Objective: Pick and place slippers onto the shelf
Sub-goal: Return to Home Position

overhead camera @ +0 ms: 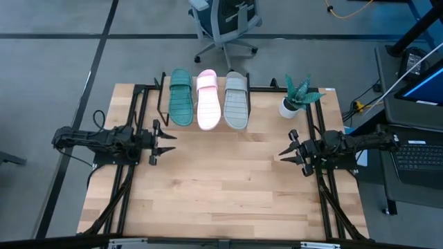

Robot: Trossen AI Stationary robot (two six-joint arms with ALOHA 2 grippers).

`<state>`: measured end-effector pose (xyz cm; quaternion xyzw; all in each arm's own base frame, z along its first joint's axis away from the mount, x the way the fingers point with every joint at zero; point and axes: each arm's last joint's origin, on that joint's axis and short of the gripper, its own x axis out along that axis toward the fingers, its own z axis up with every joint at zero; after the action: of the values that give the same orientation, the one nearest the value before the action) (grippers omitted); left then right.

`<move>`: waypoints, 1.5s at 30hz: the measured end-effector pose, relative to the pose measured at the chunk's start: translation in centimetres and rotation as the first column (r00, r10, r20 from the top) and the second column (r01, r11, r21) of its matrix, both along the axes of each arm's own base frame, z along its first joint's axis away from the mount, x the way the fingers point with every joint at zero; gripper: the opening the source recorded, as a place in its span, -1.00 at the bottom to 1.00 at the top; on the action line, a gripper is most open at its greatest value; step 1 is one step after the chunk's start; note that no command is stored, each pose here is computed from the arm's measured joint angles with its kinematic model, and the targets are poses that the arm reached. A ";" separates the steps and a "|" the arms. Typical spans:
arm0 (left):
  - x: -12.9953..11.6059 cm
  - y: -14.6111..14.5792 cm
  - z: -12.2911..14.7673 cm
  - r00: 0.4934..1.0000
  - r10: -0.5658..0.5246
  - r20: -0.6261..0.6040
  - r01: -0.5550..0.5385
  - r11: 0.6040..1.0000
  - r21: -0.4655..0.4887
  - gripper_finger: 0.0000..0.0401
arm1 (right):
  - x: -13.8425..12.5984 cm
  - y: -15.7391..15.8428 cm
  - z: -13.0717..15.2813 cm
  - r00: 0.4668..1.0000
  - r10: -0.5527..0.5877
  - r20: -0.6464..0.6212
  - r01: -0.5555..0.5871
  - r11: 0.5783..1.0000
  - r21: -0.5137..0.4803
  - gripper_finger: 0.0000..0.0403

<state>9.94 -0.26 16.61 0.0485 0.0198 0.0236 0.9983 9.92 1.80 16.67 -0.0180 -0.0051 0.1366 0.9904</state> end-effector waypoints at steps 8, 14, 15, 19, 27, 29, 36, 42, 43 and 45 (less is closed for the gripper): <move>0.0 0.0 0.0 1.000 0.000 -0.004 0.001 1.000 0.018 -0.12 | 0.0 0.0 0.0 1.000 -0.001 -0.001 0.001 1.000 -0.003 -0.54; 0.0 0.0 0.0 1.000 0.001 -0.004 -0.001 1.000 0.021 -0.12 | 0.0 0.0 0.0 1.000 -0.001 -0.019 0.002 0.998 0.062 -0.54; 0.0 0.0 0.0 1.000 0.001 -0.003 -0.001 1.000 0.022 -0.12 | 0.0 0.0 0.0 1.000 -0.001 -0.023 0.003 0.997 0.075 -0.54; 0.0 0.0 0.0 1.000 0.003 -0.002 -0.003 1.000 0.022 -0.12 | 0.0 0.0 0.0 1.000 -0.001 -0.024 0.003 0.997 0.077 -0.54; 0.0 0.0 0.0 1.000 0.003 -0.002 -0.003 1.000 0.022 -0.12 | 0.0 0.0 0.0 1.000 -0.001 -0.025 0.003 0.997 0.079 -0.54; 0.0 0.0 0.0 1.000 0.003 -0.002 -0.003 1.000 0.022 -0.12 | 0.0 0.0 0.0 1.000 -0.001 -0.025 0.003 0.997 0.078 -0.54; 0.0 0.0 0.0 1.000 0.004 -0.002 -0.004 1.000 0.022 -0.12 | 0.0 0.0 -0.1 1.000 0.000 -0.027 0.002 0.997 0.077 -0.54; 0.0 0.0 0.0 1.000 0.004 -0.002 -0.004 1.000 0.022 -0.12 | -0.1 -0.4 0.0 0.999 -0.039 -0.016 0.040 0.997 0.070 -0.54; 0.0 0.0 0.0 1.000 0.004 -0.002 -0.004 1.000 0.022 -0.12 | -0.2 -0.4 0.1 0.999 -0.047 -0.012 0.048 0.994 0.099 -0.54; 0.0 0.0 0.0 1.000 0.004 -0.002 -0.004 1.000 0.022 -0.12 | -0.3 -0.6 0.3 0.998 -0.058 0.008 0.056 0.992 0.115 -0.54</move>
<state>9.96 -0.25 16.61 0.0592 0.0204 0.0256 0.9977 9.63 1.22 16.95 0.0378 -0.0182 0.1076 0.9933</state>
